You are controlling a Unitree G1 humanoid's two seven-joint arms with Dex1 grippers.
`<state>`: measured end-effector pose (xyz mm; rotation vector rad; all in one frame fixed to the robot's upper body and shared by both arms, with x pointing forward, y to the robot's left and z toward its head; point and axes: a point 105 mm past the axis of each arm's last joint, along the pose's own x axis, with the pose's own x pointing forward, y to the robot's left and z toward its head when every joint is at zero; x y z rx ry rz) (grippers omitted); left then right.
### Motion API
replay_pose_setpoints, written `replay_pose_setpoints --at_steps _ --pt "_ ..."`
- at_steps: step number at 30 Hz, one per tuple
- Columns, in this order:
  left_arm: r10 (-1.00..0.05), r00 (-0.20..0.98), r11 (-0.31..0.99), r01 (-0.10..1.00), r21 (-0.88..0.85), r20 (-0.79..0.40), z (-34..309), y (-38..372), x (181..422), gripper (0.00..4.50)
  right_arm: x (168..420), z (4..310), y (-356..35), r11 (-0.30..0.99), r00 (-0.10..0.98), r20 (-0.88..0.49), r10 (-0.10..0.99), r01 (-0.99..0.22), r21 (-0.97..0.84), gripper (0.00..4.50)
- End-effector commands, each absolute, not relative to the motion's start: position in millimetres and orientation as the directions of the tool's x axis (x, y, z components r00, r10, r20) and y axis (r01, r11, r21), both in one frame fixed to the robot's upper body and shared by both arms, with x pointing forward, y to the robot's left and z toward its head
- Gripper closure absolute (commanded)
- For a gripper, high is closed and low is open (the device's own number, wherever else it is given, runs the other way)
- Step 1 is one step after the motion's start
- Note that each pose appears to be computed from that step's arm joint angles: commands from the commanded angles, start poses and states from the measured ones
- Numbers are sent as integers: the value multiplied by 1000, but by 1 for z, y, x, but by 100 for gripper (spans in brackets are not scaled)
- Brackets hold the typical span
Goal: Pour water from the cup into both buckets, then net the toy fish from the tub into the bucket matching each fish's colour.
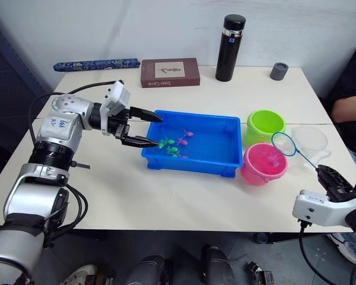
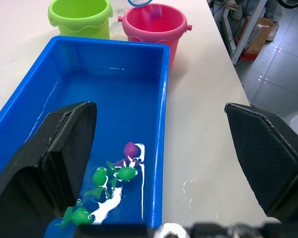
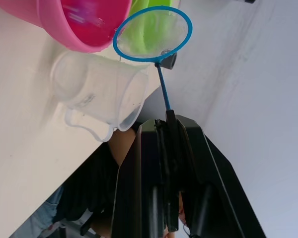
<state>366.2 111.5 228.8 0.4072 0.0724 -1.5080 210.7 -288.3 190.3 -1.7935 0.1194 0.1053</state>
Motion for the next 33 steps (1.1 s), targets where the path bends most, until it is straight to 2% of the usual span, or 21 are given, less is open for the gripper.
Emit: replay_pose_setpoints --at_steps 1,7,9,14,16,19,22,24,28,33 --pt "-958 69 -6 966 259 -278 241 111 363 6 207 192 -286 -261 996 -91 -5 -89 -961 450" --pt "-959 74 1 966 257 -272 241 113 363 6 208 195 -284 -193 997 -77 14 -72 -978 450" --pt "-961 92 24 967 254 -261 241 115 364 6 215 205 -283 -96 998 -61 28 -58 -994 450" --pt "-955 213 157 953 261 -206 244 133 372 6 245 239 -258 193 983 -49 179 -84 -978 450" --pt "-945 252 196 946 257 -209 242 144 372 6 254 247 -247 240 967 -71 243 -131 -962 450" --pt "-921 321 266 932 247 -222 239 166 369 6 267 241 -228 370 925 -159 344 -290 -883 450" --pt "-874 427 373 896 242 -231 233 191 368 6 279 226 -204 497 853 -273 445 -489 -717 450" --pt "-850 477 425 872 244 -224 234 199 366 6 285 220 -195 566 817 -324 477 -568 -597 450" --pt "-824 532 484 840 243 -198 237 209 358 6 296 218 -183 640 770 -377 514 -638 -428 450" --pt "-796 574 528 814 243 -193 235 215 349 6 310 217 -175 669 748 -427 508 -655 -351 450"
